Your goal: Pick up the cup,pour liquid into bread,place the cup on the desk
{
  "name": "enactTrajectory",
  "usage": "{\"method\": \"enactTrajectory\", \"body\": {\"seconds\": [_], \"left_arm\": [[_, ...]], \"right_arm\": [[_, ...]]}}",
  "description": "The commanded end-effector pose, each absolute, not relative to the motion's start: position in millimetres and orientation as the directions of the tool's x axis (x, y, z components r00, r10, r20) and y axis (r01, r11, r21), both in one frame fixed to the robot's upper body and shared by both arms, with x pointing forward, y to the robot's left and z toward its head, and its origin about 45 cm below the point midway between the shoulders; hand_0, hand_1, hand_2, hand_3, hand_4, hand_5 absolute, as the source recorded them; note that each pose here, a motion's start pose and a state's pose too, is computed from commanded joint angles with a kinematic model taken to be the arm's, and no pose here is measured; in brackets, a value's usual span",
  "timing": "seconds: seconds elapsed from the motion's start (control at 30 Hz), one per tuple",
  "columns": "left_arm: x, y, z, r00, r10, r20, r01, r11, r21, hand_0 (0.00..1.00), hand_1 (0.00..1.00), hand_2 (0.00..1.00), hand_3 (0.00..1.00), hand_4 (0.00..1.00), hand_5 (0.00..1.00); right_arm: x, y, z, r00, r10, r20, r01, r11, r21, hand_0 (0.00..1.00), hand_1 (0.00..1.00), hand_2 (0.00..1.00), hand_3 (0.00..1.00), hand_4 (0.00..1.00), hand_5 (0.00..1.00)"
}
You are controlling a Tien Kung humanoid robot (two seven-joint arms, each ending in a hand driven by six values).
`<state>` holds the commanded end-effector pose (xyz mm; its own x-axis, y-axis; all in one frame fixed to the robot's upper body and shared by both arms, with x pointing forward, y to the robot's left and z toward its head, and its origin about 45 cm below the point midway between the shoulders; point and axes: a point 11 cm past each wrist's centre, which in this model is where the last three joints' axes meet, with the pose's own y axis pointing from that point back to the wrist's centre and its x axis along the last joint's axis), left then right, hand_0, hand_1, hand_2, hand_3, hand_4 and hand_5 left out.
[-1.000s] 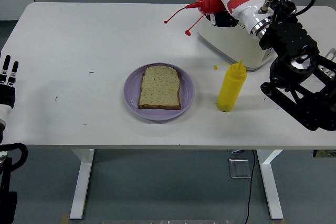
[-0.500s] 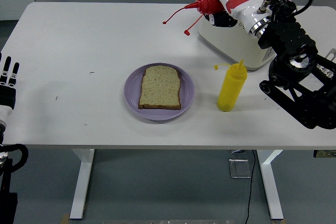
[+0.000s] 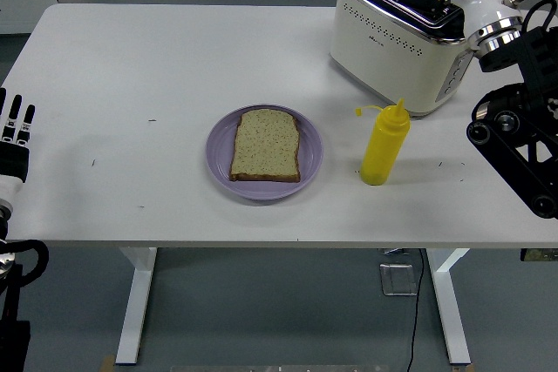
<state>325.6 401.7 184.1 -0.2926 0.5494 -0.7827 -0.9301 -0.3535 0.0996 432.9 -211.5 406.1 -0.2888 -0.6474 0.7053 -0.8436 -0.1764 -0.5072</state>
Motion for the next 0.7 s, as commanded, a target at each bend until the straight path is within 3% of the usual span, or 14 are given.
{"method": "enactTrajectory", "body": {"seconds": [0.33, 0.7], "left_arm": [[328, 400, 186, -0.286, 0.547, -0.787, -0.931, -0.352, 0.095, 0.784, 0.736, 0.736, 0.692, 0.512, 0.998], [328, 401, 187, -0.285, 0.547, -0.787, -0.931, -0.353, 0.092, 0.785, 0.736, 0.735, 0.692, 0.509, 0.998]], "right_arm": [[428, -262, 398, -0.156, -0.909, 0.387, -0.863, -0.065, -0.501, 0.056, 0.048, 0.197, 0.292, 0.711, 0.311], [417, -309, 352, -0.108, -0.994, -0.009, -0.909, 0.102, -0.404, 0.054, 0.047, 0.198, 0.294, 0.698, 0.306]]}}
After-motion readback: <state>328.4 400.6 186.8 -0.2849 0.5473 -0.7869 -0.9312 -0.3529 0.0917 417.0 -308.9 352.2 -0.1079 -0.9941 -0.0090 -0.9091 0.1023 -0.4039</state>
